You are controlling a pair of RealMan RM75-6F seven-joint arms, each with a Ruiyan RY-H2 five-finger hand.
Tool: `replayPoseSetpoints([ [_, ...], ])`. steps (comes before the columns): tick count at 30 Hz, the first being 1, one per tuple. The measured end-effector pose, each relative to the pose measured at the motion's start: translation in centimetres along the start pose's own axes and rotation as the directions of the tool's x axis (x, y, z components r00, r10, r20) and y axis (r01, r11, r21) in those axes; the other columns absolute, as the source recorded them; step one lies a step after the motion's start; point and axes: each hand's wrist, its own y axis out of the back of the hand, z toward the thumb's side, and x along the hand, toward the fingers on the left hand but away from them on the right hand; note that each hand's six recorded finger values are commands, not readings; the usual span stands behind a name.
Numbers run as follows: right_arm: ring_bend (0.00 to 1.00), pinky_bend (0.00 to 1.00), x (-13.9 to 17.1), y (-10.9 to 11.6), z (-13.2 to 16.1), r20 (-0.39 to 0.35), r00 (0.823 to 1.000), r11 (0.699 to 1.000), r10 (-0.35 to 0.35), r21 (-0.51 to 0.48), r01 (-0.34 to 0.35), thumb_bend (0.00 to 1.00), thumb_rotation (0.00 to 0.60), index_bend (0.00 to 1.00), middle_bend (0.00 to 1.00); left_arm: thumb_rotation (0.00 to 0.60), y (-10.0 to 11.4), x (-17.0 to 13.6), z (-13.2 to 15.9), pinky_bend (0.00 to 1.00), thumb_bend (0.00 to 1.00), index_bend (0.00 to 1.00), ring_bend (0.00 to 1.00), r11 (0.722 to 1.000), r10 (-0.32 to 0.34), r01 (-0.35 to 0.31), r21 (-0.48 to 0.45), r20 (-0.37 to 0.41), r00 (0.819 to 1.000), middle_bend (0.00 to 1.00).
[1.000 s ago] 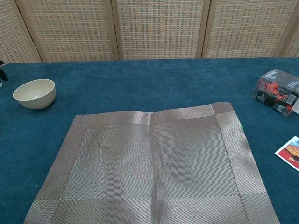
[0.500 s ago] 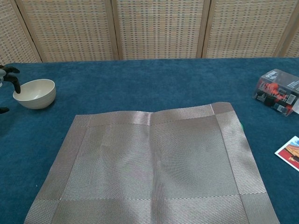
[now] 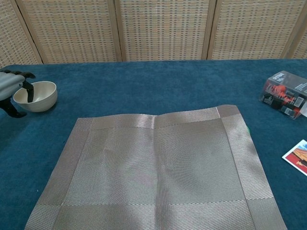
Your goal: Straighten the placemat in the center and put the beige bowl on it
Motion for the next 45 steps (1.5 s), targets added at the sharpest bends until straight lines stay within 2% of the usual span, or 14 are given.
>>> replayPoseSetpoints([
  [6,0.00,0.00,0.0,0.0,0.0,-0.003,1.000,1.000,-0.002,-0.001,0.002,0.25,0.600,0.28,0.00,0.600,-0.4,0.4,0.2,0.00,0.33,0.53,0.00,1.000,0.004,-0.004,0.013,-0.005,1.000,0.00],
  [8,0.00,0.00,0.0,0.1,0.1,-0.006,1.000,1.000,-0.003,-0.001,0.003,0.25,0.600,0.28,0.00,0.600,-0.5,0.5,0.2,0.00,0.38,0.55,0.00,1.000,0.005,-0.005,0.019,-0.008,1.000,0.00],
  [10,0.00,0.00,0.1,0.1,0.1,-0.007,1.000,1.000,-0.004,-0.002,0.004,0.25,0.600,0.28,0.00,0.600,-0.5,0.7,0.1,0.00,0.49,0.57,0.00,1.000,0.007,-0.006,0.028,-0.011,1.000,0.00],
  [13,0.00,0.00,0.1,0.1,0.2,-0.009,1.000,1.000,-0.005,-0.003,0.005,0.25,0.600,0.28,0.00,0.600,-0.6,0.9,0.1,0.00,0.60,0.59,0.00,0.999,0.008,-0.007,0.035,-0.015,1.000,0.00],
  [18,0.00,0.00,0.1,0.2,0.2,-0.010,1.000,1.000,-0.009,-0.005,0.009,0.25,0.600,0.28,0.00,0.600,-0.8,1.0,0.1,0.00,0.67,0.65,0.00,0.999,0.011,-0.011,0.040,-0.020,1.000,0.00],
  [27,0.00,0.00,0.2,0.2,0.3,-0.015,1.000,1.000,-0.010,-0.006,0.010,0.25,0.600,0.28,0.00,0.600,-1.0,0.5,-0.5,0.00,0.68,0.67,0.00,0.999,0.027,-0.026,0.041,-0.029,0.999,0.00],
  [33,0.00,0.00,0.2,0.2,0.4,-0.017,1.000,1.000,-0.011,-0.008,0.011,0.25,0.600,0.28,0.00,0.600,-0.2,-0.2,-0.6,0.00,0.68,0.68,0.00,0.998,0.066,-0.066,0.015,-0.005,0.998,0.00],
  [39,0.00,0.00,0.2,0.3,0.4,-0.019,1.000,1.000,-0.015,-0.009,0.015,0.25,0.600,0.28,0.00,0.600,1.4,-1.2,0.7,0.00,0.68,0.69,0.00,0.992,0.123,-0.122,-0.026,0.049,0.991,0.00],
  [45,0.00,0.00,0.2,0.4,0.5,-0.020,1.000,1.000,-0.017,-0.011,0.017,0.25,0.600,0.28,0.00,0.600,3.1,-3.1,4.1,0.00,0.68,0.69,0.00,0.984,0.165,-0.153,-0.091,0.150,0.975,0.00],
])
